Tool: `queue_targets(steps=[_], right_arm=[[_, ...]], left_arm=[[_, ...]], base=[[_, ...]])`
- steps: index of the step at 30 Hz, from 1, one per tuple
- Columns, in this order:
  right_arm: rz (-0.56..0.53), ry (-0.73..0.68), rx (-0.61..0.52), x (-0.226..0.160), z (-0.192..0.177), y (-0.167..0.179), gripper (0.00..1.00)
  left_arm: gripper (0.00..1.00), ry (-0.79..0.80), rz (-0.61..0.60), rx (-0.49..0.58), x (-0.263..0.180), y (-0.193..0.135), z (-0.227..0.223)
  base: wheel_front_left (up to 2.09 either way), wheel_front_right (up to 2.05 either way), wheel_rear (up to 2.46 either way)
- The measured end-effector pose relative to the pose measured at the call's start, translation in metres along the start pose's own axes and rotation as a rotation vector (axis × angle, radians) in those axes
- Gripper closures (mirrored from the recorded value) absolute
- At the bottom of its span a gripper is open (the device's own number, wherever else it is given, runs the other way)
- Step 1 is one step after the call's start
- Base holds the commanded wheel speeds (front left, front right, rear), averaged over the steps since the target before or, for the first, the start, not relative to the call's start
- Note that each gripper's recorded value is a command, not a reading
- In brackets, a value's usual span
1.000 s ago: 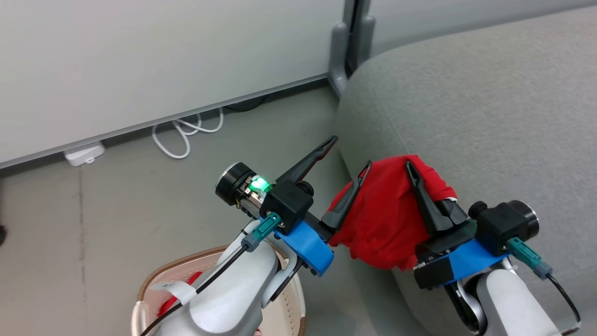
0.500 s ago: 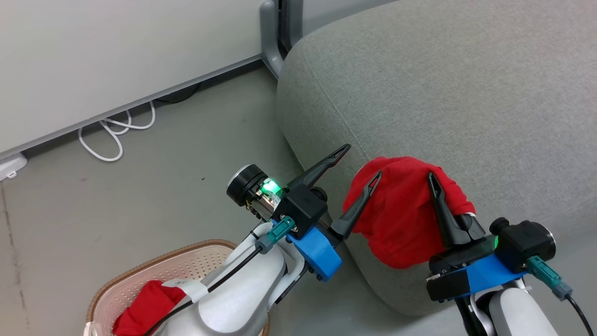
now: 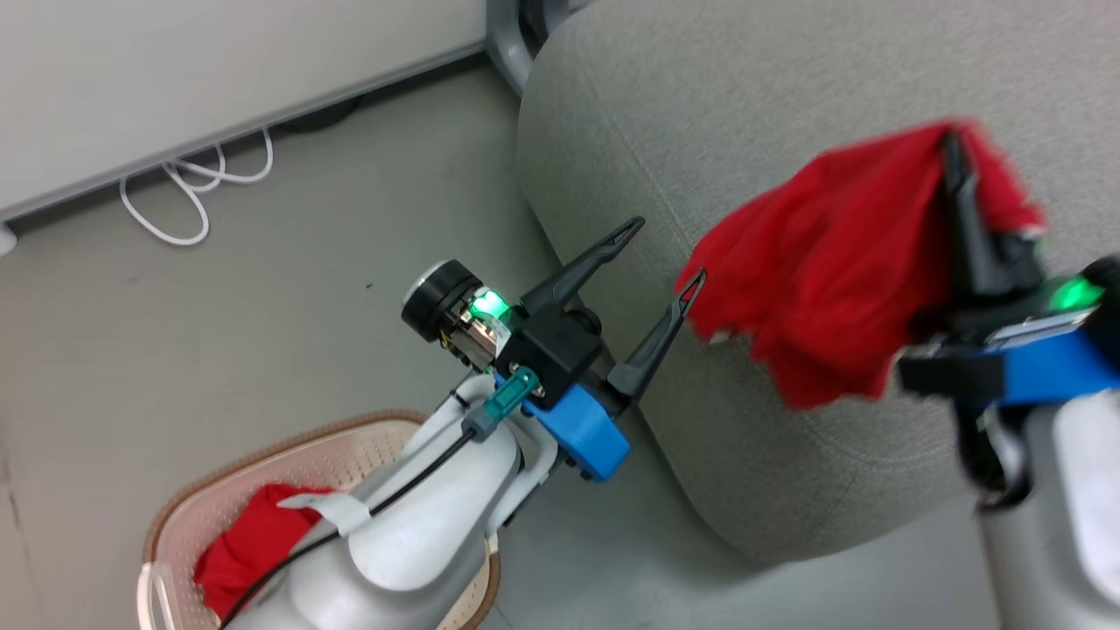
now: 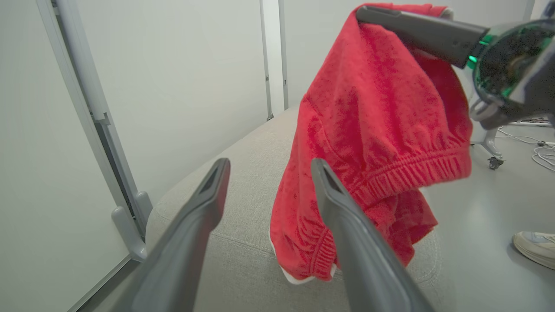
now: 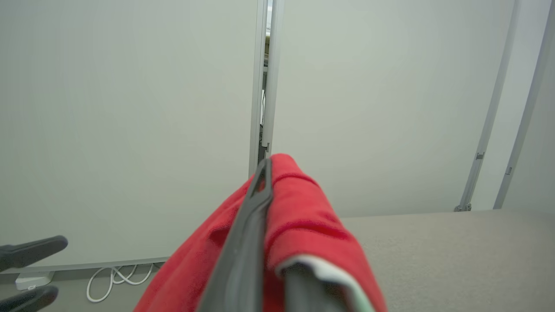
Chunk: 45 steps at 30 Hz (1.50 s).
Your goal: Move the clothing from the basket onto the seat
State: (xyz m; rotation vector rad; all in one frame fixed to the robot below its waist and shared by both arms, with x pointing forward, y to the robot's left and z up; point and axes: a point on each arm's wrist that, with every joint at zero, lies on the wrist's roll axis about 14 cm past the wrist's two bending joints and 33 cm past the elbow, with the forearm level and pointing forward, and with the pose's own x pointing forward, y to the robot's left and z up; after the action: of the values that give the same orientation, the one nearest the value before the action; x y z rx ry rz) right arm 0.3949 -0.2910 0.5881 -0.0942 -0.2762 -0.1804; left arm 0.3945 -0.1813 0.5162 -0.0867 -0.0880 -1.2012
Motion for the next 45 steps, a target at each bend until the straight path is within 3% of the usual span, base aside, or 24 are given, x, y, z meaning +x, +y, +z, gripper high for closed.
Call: queue_targets(steps=[6, 12, 18, 22, 28, 36, 37, 38, 45], right_arm=[[-0.091, -0.182, -0.137, 0.087, 0.045, -0.054, 1.0], [-0.143, -0.239, -0.222, 0.146, 0.046, -0.082, 1.0], [-0.156, -0.135, -0.265, 0.186, -0.016, -0.092, 1.0], [-0.16, 0.013, -0.265, 0.19, -0.086, -0.094, 1.0], [-0.168, 0.277, -0.221, 0.159, -0.188, -0.087, 1.0], [-0.198, 0.444, -0.173, 0.119, -0.231, -0.089, 1.0], [-0.199, 0.444, -0.168, 0.119, -0.231, -0.089, 0.68], [-0.205, 0.436, -0.158, 0.12, -0.228, -0.09, 0.0], [-0.195, 0.449, -0.166, 0.09, -0.211, -0.094, 0.0]], left_arm=[[0.0, 0.014, 0.026, -0.007, 0.007, 0.042, -0.023], [0.0, 0.057, 0.056, -0.028, 0.002, 0.077, -0.064], [0.0, 0.103, 0.097, -0.075, -0.009, 0.103, -0.112], [0.0, 0.131, 0.129, -0.116, -0.018, 0.113, -0.14], [0.0, 0.161, 0.151, -0.145, -0.029, 0.114, -0.159], [0.0, 0.138, 0.168, -0.134, -0.031, 0.117, -0.146], [0.0, 0.139, 0.173, -0.131, -0.032, 0.117, -0.145], [0.0, 0.139, 0.178, -0.127, -0.033, 0.118, -0.144], [0.0, 0.113, 0.207, -0.135, -0.037, 0.11, -0.124]], base=[[0.0, 0.0, 0.0], [0.0, 0.0, 0.0], [0.0, 0.0, 0.0], [0.0, 0.0, 0.0], [0.0, 0.0, 0.0], [0.0, 0.0, 0.0], [0.0, 0.0, 0.0], [0.0, 0.0, 0.0], [0.0, 0.0, 0.0]])
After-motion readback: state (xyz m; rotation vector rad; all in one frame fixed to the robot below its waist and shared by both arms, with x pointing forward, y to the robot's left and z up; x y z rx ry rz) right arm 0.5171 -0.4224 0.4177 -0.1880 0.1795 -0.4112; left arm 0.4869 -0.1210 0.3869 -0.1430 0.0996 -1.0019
